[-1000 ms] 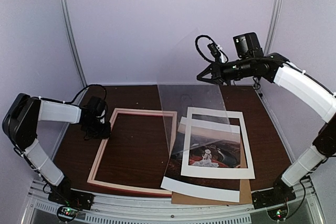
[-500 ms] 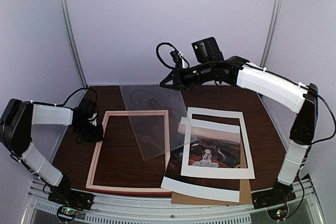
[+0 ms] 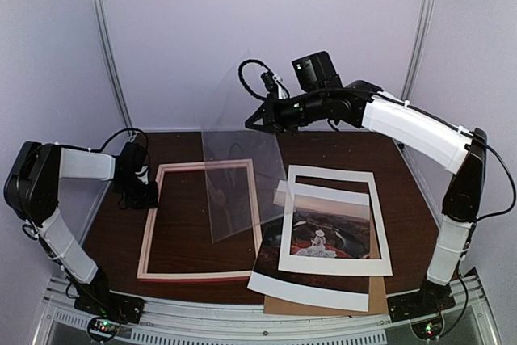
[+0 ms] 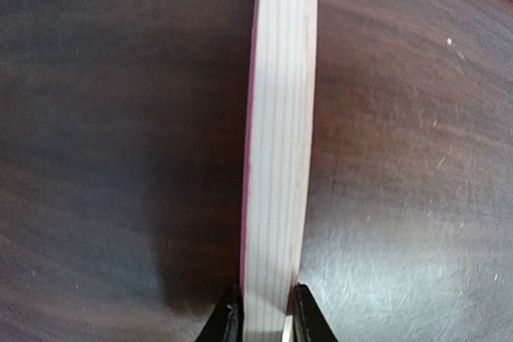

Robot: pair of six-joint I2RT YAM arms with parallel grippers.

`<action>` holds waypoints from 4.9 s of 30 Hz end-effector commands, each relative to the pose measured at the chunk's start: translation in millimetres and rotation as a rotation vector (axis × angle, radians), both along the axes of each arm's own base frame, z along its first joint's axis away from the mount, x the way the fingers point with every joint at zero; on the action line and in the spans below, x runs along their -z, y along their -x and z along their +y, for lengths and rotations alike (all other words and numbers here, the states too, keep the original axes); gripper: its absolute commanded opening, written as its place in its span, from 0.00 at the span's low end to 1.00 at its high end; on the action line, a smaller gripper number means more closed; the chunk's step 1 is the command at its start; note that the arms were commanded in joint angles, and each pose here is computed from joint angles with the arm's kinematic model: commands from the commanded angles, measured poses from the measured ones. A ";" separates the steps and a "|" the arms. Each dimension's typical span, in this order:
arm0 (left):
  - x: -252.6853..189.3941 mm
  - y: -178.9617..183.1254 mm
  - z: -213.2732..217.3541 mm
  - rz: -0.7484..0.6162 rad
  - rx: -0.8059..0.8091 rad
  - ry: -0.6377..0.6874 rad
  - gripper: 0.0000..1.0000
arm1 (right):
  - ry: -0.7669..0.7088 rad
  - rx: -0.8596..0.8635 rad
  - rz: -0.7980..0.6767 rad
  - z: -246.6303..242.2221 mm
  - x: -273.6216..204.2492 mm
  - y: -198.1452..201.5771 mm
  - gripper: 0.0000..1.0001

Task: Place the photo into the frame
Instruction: Adjust the frame body at the center of the board, then move the backboard to the center of the board.

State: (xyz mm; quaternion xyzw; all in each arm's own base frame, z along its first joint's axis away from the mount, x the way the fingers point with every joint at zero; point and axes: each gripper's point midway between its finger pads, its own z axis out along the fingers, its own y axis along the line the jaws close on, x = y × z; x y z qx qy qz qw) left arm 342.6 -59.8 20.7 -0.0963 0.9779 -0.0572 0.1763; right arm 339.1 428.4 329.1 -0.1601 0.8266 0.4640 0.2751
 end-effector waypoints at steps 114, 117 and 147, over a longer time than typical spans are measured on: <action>3.2 198.0 -466.5 -0.301 1.653 -0.176 0.89 | 0.159 0.614 0.043 -355.9 23.4 -11.3 0.00; 0.9 194.6 -467.4 -0.307 1.648 -0.162 0.91 | 0.158 0.615 0.043 -356.0 23.3 -11.3 0.00; -22.8 286.9 -518.1 -0.451 1.993 -0.071 0.98 | 0.160 0.615 0.047 -356.3 23.7 -8.0 0.00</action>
